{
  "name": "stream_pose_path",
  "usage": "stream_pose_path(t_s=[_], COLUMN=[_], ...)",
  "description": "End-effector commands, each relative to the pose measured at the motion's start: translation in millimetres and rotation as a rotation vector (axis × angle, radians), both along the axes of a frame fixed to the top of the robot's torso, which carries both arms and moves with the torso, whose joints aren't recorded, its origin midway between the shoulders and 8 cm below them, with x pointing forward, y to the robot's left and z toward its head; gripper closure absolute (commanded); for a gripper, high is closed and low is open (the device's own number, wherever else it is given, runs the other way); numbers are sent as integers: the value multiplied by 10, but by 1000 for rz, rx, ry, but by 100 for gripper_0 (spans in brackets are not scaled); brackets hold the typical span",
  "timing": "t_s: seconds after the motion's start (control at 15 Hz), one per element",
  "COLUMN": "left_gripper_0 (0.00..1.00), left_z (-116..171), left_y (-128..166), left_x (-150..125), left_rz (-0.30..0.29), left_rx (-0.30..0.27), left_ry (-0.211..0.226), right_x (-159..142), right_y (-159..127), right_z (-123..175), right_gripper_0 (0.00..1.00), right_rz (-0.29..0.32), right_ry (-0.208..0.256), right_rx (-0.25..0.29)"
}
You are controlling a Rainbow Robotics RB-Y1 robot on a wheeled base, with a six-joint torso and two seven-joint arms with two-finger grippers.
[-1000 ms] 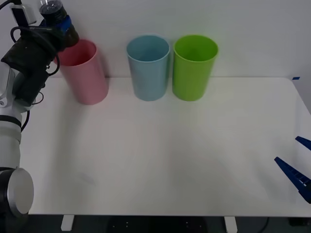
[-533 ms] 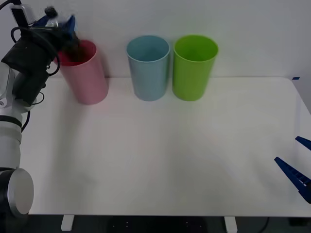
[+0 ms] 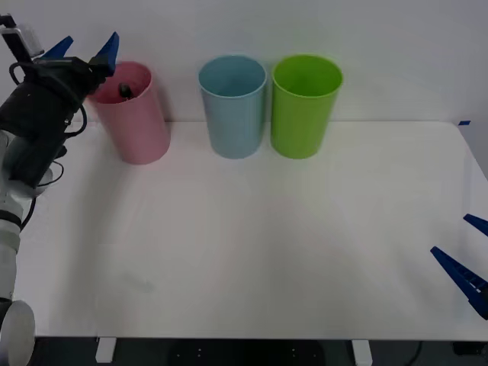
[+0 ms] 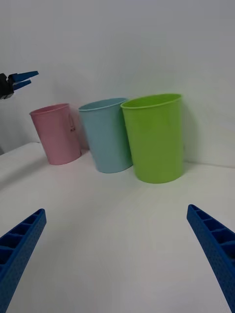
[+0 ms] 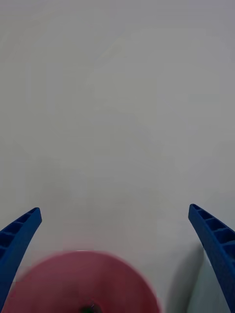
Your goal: Grasp the object on the table and drop it into the matching bin: aluminum can to the light blue bin, PET bottle to the pink bin.
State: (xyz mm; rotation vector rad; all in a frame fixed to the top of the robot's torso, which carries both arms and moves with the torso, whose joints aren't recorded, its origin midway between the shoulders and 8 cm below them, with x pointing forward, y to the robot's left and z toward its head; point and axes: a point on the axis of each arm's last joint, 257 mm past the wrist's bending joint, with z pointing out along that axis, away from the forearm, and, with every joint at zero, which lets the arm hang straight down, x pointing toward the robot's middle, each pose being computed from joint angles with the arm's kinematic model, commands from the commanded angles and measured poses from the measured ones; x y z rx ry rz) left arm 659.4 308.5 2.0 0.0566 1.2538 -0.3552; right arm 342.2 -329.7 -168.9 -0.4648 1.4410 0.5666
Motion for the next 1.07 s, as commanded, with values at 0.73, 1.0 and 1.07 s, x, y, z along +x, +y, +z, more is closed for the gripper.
stream_pose_path(t_s=[0.73,1.0,1.07], left_gripper_0=[0,0,0], left_z=[-557,-764,-809], left_y=[109,196,214], left_x=[-1323,-1748,-1854], left_rz=[-246,-334,-356], left_rx=[-13,23,34], left_ry=[-25,-4,3], right_x=[0,0,0], right_y=[0,0,0], right_z=[0,0,0], right_gripper_0=[0,0,0], right_rz=[0,0,0], right_ry=[0,0,0], right_rx=[0,0,0])
